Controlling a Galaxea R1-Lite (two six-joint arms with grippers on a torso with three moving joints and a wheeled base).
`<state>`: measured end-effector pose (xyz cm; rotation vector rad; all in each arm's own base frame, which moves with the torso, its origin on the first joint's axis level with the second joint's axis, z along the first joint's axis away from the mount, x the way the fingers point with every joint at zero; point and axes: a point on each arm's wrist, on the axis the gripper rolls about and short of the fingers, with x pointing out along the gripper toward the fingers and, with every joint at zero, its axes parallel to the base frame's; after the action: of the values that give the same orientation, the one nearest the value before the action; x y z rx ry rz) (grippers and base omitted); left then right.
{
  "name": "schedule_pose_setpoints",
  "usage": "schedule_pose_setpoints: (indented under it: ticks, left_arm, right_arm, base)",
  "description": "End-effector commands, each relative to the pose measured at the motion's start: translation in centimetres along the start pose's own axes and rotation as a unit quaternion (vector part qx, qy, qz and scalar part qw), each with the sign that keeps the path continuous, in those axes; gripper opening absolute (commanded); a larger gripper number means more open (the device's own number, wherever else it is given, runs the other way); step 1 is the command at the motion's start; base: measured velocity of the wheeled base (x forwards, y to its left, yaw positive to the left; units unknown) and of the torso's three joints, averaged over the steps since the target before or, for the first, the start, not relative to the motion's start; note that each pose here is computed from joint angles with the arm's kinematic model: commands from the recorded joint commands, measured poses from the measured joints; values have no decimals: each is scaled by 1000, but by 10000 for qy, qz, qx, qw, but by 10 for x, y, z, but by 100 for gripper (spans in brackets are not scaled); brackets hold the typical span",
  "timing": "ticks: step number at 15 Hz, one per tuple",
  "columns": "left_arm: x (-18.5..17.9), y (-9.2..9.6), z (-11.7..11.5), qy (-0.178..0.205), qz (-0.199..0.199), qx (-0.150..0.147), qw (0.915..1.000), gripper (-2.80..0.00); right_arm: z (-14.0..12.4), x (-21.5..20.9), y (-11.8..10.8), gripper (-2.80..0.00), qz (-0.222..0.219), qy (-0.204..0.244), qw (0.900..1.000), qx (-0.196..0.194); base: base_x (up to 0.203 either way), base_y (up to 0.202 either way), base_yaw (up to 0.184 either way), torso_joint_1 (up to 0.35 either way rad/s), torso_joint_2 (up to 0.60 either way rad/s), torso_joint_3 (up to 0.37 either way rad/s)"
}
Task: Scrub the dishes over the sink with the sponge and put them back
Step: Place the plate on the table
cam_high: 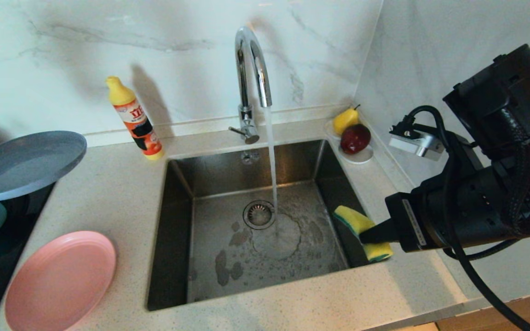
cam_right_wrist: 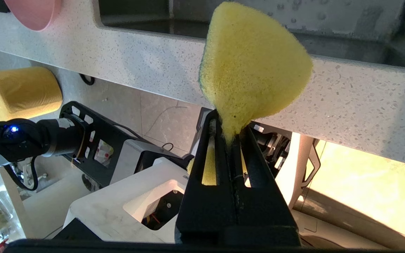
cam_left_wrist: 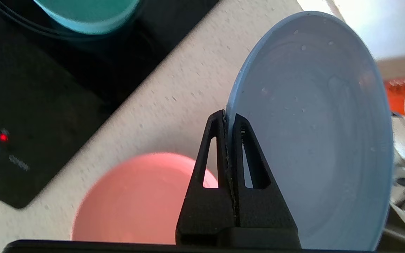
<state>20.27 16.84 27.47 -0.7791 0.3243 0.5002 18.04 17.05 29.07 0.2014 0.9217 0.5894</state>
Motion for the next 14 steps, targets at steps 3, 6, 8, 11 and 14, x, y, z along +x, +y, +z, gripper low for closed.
schedule_pose_setpoints:
  ticks: [3,6,8,11,14]
  left_arm:
    - [41,18,3,178,129,123,9997,-280]
    - [73,28,7,191,98,330,9992,-280]
    - [91,30,14,246,-110,396,9989,-280]
    - [108,33,19,366,-289,440,9979,-280]
    - [129,43,15,536,-218,613,9964,-280]
  right_arm:
    - [0,5,0,-280,-31,80,10000,29]
    - [1,10,-1,-280,-57,136,9999,38]
    - [1,13,-1,-280,-69,163,9998,38]
    - [2,13,0,-280,-45,136,9999,34]
    - [2,14,0,-280,-13,142,9999,34]
  base:
    - [0,0,0,0,0,0]
    - [0,0,0,0,0,0]
    - [0,0,0,0,0,0]
    - [0,0,0,0,0,0]
    - [0,0,0,0,0,0]
